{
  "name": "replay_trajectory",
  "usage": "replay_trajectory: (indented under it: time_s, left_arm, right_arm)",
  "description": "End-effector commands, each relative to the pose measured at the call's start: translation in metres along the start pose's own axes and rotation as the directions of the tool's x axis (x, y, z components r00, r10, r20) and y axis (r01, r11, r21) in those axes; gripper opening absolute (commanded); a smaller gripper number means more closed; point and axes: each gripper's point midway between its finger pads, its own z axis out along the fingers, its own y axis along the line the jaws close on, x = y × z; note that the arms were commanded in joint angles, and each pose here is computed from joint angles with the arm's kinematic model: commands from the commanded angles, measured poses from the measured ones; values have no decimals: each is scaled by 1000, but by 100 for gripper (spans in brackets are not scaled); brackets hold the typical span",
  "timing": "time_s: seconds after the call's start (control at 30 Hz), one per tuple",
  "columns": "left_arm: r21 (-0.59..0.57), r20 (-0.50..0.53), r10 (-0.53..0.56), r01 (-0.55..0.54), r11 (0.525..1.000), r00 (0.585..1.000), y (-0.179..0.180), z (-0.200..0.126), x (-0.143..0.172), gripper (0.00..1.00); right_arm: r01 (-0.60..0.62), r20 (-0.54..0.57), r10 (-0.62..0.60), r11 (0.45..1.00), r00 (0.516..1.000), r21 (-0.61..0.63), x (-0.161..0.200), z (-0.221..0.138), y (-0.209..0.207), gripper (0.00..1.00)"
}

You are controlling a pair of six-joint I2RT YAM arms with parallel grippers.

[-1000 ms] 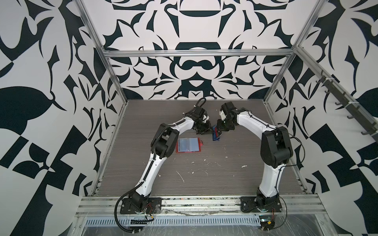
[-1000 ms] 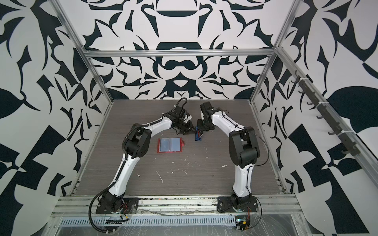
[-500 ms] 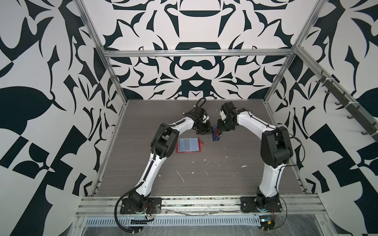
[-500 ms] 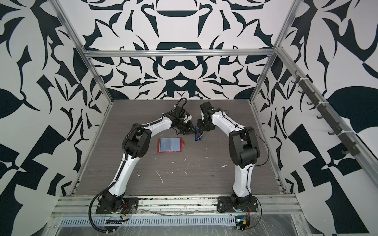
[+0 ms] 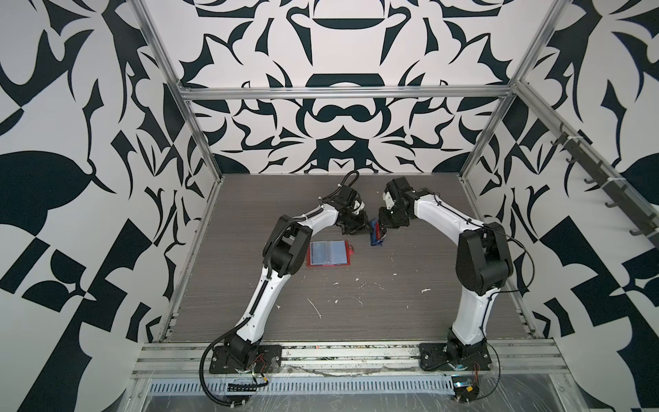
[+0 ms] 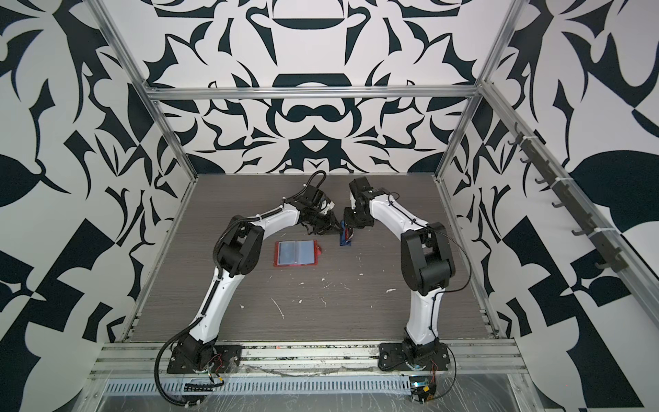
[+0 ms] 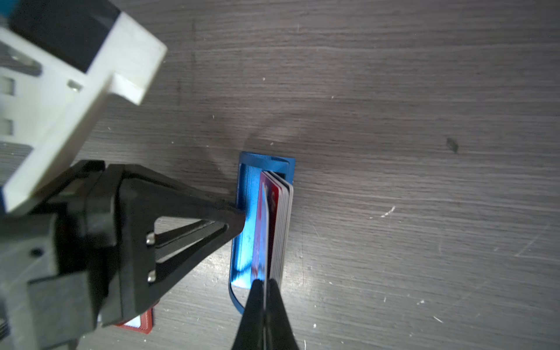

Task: Insert credit cards into a card holder
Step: Pick up the credit card from the storage box.

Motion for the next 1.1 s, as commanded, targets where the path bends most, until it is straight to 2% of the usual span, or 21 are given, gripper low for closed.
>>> replay_trajectory:
  time_s: [0.0, 0.2, 0.37, 0.6, 0.83, 1.07]
  left_arm:
    - [-110, -73, -84, 76, 991, 994, 41, 13, 28, 23]
    - [-62, -46, -33, 30, 998, 998, 12, -6, 21, 29]
    - [-25, -13, 24, -24, 999, 1000, -21, -34, 19, 32]
    - [-65, 68, 99, -95, 993, 993, -43, -79, 25, 34]
    - [-145, 124, 120, -102, 984, 985, -27, -118, 45, 34]
    - [-215, 187, 68, -27, 976, 980, 18, -163, 73, 35]
  right_arm:
    - [-3, 65, 5, 1000, 998, -23, -9, -24, 4, 0]
    - [-7, 92, 13, 998, 996, -64, -9, -34, 10, 0]
    - [16, 142, 6, 989, 990, -150, -6, -48, 23, 0]
    - [30, 139, 4, 969, 990, -245, 7, -57, 37, 0]
    - [35, 134, 16, 927, 991, -374, 19, -58, 63, 0]
    - [37, 118, 19, 893, 993, -448, 34, -51, 89, 0]
